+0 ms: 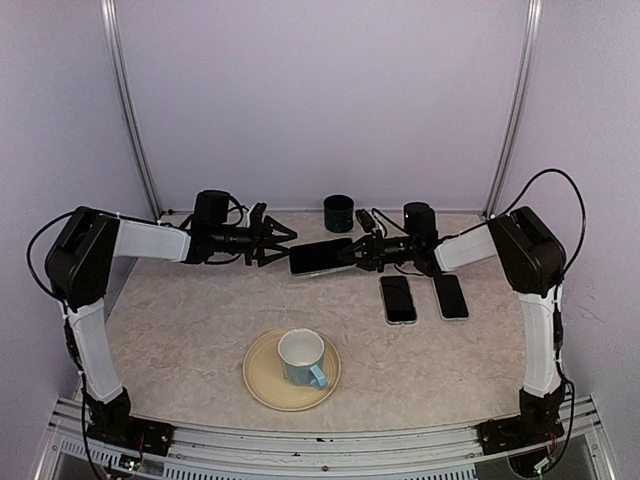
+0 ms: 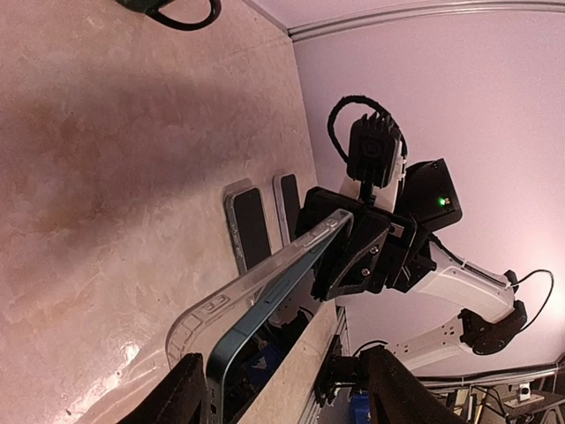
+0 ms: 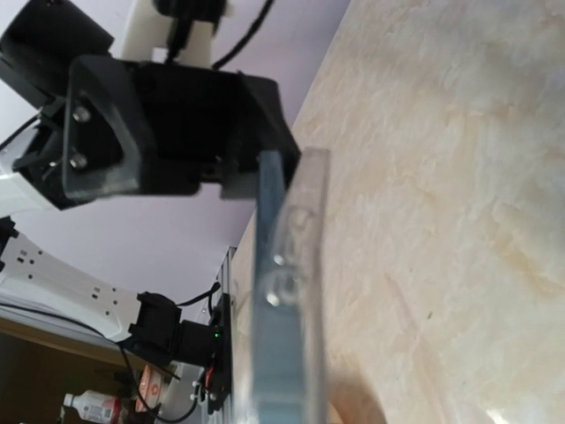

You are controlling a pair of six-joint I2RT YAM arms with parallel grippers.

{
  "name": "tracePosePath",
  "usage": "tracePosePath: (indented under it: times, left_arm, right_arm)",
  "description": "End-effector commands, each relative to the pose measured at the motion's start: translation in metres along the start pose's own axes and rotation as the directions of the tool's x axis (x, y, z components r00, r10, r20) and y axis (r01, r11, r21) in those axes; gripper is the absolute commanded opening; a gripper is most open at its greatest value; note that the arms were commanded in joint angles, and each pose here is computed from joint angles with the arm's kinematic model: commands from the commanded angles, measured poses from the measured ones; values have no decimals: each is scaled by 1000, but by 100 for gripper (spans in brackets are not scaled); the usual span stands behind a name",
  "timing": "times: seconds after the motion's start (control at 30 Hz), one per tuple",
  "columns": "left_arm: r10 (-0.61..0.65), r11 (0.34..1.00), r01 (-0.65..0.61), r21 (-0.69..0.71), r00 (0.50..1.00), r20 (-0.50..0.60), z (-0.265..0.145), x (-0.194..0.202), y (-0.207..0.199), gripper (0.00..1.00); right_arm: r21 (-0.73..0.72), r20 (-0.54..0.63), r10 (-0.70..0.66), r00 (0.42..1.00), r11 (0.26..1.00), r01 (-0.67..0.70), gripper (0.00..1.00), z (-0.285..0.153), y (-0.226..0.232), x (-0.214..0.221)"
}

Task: Put the phone into the phone case
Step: Pick up the phone with the phone case at the center of the board, then press the phone at the bottom corners of the phone case.

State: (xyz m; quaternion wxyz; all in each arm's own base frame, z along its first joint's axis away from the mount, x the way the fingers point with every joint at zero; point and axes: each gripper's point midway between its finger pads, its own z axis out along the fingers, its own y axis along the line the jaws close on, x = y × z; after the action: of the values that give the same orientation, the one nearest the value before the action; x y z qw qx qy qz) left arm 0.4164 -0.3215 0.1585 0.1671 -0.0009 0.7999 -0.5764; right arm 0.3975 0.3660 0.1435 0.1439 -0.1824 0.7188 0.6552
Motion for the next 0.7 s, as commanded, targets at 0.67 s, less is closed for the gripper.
tracePosePath:
  times: [0.67]
  left_arm:
    - [234,960,-224,168,971,-43,-4,35,-64,65]
  right_arm:
    - [-154,-32,-346,938,929,338,0,-30,93,16]
